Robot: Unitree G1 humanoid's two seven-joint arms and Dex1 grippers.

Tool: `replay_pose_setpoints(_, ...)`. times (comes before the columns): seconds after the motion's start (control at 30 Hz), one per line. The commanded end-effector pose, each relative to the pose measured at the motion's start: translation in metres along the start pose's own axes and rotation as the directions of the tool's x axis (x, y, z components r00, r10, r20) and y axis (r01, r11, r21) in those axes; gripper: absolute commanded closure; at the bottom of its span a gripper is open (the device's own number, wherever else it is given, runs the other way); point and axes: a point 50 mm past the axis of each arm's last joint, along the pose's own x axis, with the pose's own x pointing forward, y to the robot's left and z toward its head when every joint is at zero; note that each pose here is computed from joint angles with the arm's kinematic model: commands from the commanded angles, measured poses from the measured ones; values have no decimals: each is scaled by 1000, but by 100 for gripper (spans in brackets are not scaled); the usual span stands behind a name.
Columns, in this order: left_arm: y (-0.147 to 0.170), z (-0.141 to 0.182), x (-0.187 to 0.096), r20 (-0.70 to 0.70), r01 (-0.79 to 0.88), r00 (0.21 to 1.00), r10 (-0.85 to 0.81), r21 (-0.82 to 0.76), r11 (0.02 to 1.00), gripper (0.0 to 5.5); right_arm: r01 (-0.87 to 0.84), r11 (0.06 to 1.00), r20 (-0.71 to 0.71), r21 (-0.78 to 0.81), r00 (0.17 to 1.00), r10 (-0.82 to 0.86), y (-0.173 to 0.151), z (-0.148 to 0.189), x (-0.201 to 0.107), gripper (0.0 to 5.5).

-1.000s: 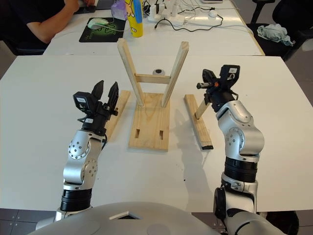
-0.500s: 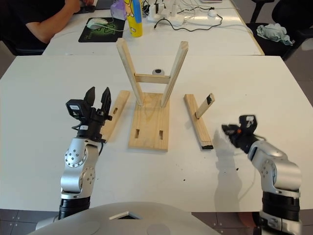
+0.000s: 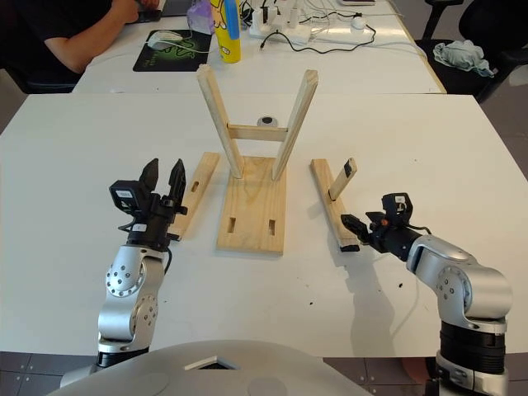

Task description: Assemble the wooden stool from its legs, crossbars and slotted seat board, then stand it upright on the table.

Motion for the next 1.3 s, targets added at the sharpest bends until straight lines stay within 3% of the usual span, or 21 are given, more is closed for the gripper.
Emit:
replay_pose_setpoints(0.03, -1, 0, 9, -2, 36, 999, -36, -3, 999, 308, 6, 999, 27, -31, 1000, -5, 14, -3, 12, 186)
replay_pose_setpoints(0.17, -3, 2, 14, -6, 56, 998, -56, 9, 998, 308, 85, 990, 2, -108, 996, -85, 15, -16, 14, 186)
replay_pose_setpoints(0.23, -2, 0, 14, -17, 60, 998, -59, 41, 997, 308, 117, 972, -27, -206, 992, -125, 13, -23, 14, 211)
replay_pose_setpoints(0.5, 0, -5, 17, -60, 68, 996, -64, 62, 996, 308, 120, 955, -58, -270, 988, -140, 10, -30, 18, 340)
replay_pose_setpoints(0.7, 1, -22, 21, -167, 58, 985, -40, 108, 992, 291, 106, 965, 40, -239, 994, -100, -5, -13, 18, 343)
replay_pose_setpoints(0.9, -12, -17, 6, -137, 222, 959, -250, -193, 956, 202, 12, 995, 124, -97, 992, 0, -55, 22, 6, 343)
replay_pose_setpoints(1.0, -18, -13, 2, -118, 318, 914, -389, -388, 865, 161, -198, 973, 89, -115, 974, 208, -64, 28, -12, 343)
replay_pose_setpoints(1.1, -24, -9, -3, -102, 392, 849, -519, -538, 746, 127, -387, 921, -29, -44, 922, 386, -67, 25, -30, 343)
replay_pose_setpoints(1.3, -25, -1, -7, -42, 382, 788, -614, -750, 541, 127, -651, 755, -126, 73, 745, 655, -59, 40, -63, 343)
